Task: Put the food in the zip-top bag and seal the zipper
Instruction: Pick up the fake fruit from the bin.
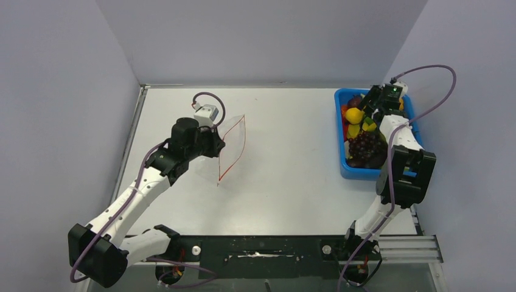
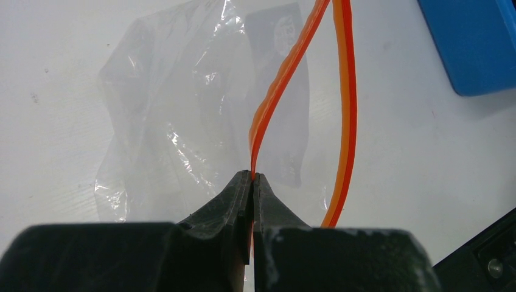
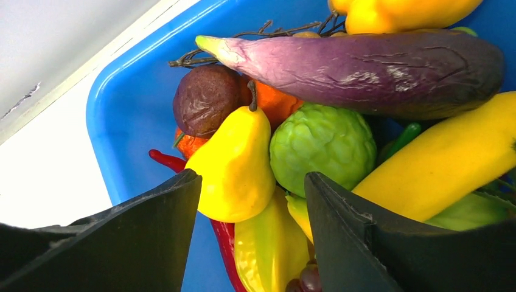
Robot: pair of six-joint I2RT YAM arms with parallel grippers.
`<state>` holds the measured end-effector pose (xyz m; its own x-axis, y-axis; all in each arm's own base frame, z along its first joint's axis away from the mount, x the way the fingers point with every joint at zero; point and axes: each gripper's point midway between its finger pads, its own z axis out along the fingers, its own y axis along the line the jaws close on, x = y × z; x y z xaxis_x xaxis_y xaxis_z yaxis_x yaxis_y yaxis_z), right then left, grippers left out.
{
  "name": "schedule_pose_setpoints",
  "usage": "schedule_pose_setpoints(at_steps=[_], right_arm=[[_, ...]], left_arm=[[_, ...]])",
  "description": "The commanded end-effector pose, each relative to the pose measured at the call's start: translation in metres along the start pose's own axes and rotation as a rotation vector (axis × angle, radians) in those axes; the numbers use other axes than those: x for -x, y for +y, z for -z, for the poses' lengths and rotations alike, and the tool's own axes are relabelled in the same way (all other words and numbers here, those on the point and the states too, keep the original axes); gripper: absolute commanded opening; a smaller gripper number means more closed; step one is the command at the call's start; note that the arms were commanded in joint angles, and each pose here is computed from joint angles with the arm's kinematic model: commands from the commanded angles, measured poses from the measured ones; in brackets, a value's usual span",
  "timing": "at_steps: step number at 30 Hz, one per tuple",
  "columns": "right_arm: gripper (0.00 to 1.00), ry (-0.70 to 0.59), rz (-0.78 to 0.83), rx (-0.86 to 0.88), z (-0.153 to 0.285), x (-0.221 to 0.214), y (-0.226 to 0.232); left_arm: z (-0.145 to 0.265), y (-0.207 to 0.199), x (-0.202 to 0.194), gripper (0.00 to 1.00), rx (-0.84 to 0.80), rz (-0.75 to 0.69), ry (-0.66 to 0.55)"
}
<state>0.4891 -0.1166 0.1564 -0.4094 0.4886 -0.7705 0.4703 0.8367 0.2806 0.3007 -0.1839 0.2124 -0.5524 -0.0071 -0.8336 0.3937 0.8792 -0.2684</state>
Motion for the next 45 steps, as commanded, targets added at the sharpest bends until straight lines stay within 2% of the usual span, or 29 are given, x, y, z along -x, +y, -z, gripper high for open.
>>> schedule_pose_setpoints(at_steps=[1, 19, 23, 26, 30, 32, 35, 45], right_arm=[[0.62, -0.051, -0.009, 0.069, -0.004, 0.022, 0.017], [0.63, 0.095, 0.058, 0.015, -0.038, -0.023, 0.023], [0.57, 0.101, 0.066, -0.017, -0.038, -0.027, 0.02], [0.48, 0.096, 0.071, -0.04, -0.038, -0.028, 0.018], [0.47, 0.094, 0.073, -0.047, -0.037, -0.026, 0.018], [0.51, 0.093, 0.073, -0.052, -0.036, -0.025, 0.017], [0.65, 0.097, 0.067, -0.07, -0.038, -0.025, 0.015], [0.66, 0.134, 0.082, -0.049, -0.044, -0.035, 0.019]], left_arm=[[0.007, -0.01, 0.027, 0.0, -0.044, 0.002, -0.099], [0.009, -0.008, 0.031, 0.0, -0.045, 0.012, -0.116], [0.01, -0.007, 0.032, 0.0, -0.042, 0.015, -0.12], [0.01, -0.006, 0.032, 0.0, -0.042, 0.017, -0.122], [0.011, -0.006, 0.032, 0.0, -0.042, 0.019, -0.124], [0.011, -0.006, 0.034, 0.0, -0.042, 0.021, -0.128], [0.012, -0.006, 0.034, 0.0, -0.043, 0.022, -0.129], [0.014, -0.005, 0.035, 0.0, -0.041, 0.024, -0.138]])
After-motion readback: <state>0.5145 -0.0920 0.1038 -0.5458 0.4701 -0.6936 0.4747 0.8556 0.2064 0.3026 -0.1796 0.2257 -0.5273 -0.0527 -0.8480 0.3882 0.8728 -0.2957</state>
